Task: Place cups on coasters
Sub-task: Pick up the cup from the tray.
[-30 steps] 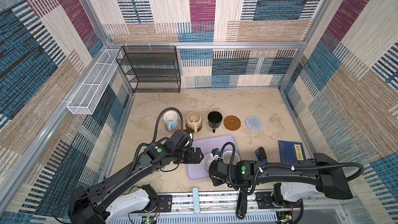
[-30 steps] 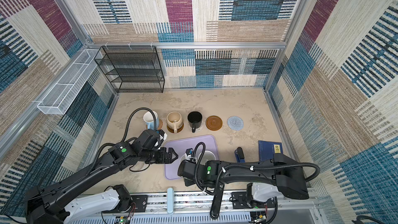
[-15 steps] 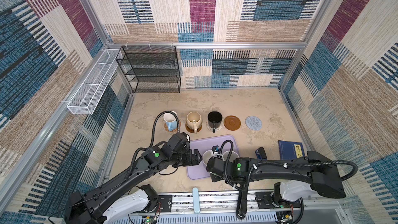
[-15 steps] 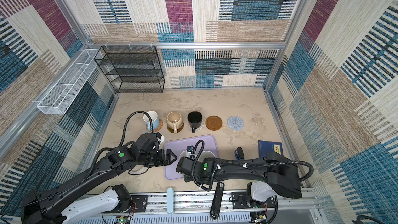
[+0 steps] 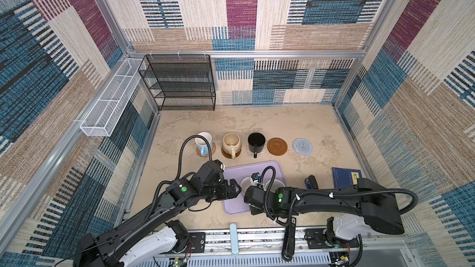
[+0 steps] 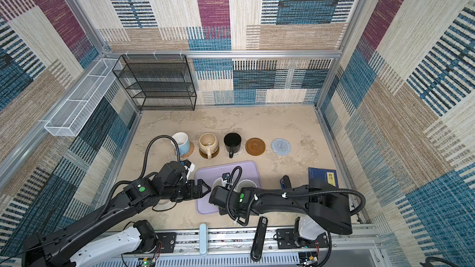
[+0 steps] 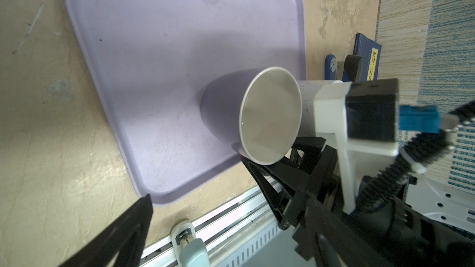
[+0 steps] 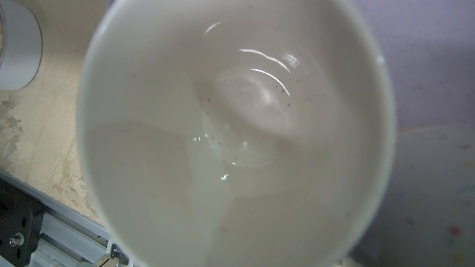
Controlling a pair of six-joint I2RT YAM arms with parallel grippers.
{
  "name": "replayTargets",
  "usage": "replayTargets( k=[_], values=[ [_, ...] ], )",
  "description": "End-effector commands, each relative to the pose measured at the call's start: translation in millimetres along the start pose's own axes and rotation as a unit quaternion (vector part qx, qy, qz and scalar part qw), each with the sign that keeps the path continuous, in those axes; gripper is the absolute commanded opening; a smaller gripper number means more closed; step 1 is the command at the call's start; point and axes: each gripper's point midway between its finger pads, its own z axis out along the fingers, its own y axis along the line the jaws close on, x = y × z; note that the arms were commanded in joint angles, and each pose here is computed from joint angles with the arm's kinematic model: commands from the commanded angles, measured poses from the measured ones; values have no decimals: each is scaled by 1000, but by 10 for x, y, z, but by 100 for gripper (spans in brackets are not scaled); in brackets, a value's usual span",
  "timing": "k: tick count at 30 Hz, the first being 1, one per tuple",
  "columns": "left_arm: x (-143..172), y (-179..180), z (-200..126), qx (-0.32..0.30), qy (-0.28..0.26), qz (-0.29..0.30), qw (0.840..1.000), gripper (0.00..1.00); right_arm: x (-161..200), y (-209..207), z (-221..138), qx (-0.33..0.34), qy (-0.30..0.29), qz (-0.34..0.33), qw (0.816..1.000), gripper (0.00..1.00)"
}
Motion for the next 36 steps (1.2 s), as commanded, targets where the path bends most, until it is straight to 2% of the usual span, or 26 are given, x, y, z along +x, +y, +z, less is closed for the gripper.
replayTargets(
  k=[1, 17, 31, 36],
  values=[
    [-18, -5, 6, 2, -5, -5, 1000, 96, -75, 32, 20, -3, -17, 3, 1000, 39],
    [-4, 36, 16, -1, -6, -6, 1000, 95, -137, -15, 90, 12, -25, 2, 1000, 33],
    [3, 53, -25, 3, -16, -5, 1000, 95, -183, 83, 11, -2, -35, 1, 999, 7],
    [0, 26, -29, 15, -21, -6, 1000, 95, -195, 133, -5, -4, -38, -2, 999, 2]
  ],
)
